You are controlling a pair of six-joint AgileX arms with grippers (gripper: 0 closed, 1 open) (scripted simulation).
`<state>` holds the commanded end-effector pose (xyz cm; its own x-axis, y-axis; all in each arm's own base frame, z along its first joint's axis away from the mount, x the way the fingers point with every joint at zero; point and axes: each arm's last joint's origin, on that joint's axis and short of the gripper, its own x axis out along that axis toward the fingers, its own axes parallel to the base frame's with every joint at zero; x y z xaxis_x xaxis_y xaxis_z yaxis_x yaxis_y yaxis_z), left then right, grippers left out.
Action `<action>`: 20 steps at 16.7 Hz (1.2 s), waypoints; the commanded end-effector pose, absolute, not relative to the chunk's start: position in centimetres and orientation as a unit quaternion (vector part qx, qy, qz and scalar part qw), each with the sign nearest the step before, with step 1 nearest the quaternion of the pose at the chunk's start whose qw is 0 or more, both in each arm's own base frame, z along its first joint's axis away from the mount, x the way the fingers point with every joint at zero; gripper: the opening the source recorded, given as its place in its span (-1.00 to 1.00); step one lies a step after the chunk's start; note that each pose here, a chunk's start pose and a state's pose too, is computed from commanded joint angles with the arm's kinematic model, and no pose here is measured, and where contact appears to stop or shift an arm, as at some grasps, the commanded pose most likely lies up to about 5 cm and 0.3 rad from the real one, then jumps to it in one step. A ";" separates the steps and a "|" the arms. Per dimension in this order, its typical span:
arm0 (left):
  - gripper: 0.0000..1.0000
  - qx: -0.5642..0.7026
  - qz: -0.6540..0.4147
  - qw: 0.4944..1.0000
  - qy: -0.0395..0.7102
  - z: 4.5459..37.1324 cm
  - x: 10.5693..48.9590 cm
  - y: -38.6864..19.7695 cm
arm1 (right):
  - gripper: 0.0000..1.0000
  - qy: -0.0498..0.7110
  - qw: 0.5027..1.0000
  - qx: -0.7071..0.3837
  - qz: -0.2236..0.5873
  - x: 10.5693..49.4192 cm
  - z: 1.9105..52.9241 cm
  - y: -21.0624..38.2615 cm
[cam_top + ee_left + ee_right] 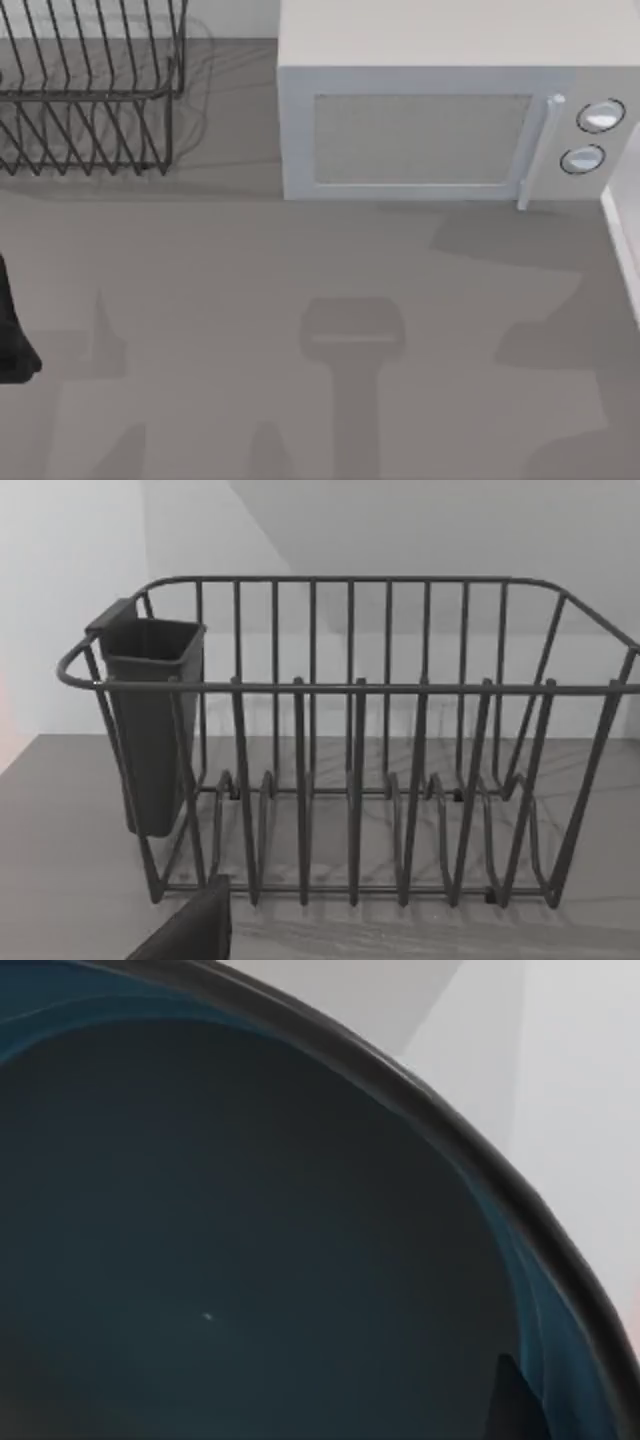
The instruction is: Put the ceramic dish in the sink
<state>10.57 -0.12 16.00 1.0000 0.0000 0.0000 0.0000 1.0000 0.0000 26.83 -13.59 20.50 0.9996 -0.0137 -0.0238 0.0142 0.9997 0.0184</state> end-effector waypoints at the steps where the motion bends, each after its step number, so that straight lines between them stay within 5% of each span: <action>1: 1.00 0.000 0.000 1.000 0.000 16.0 10.6 -0.1 | -1.00 0.003 1.000 0.002 -0.005 26.7 20.8 -13.6; 9: 1.00 0.000 0.000 1.000 0.000 16.0 10.6 -0.1 | -1.00 0.003 1.000 0.002 -0.005 27.1 20.1 -13.8; 20: 1.00 0.000 0.000 1.000 0.000 16.0 10.6 -0.1 | -1.00 -0.005 1.000 -0.003 -0.005 27.3 7.7 -14.1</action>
<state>10.57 -0.12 16.00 1.0000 0.0000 0.0000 0.0000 1.0000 0.0000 27.32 -14.09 7.70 0.9999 -0.0103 0.0095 0.0104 0.9999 -0.0068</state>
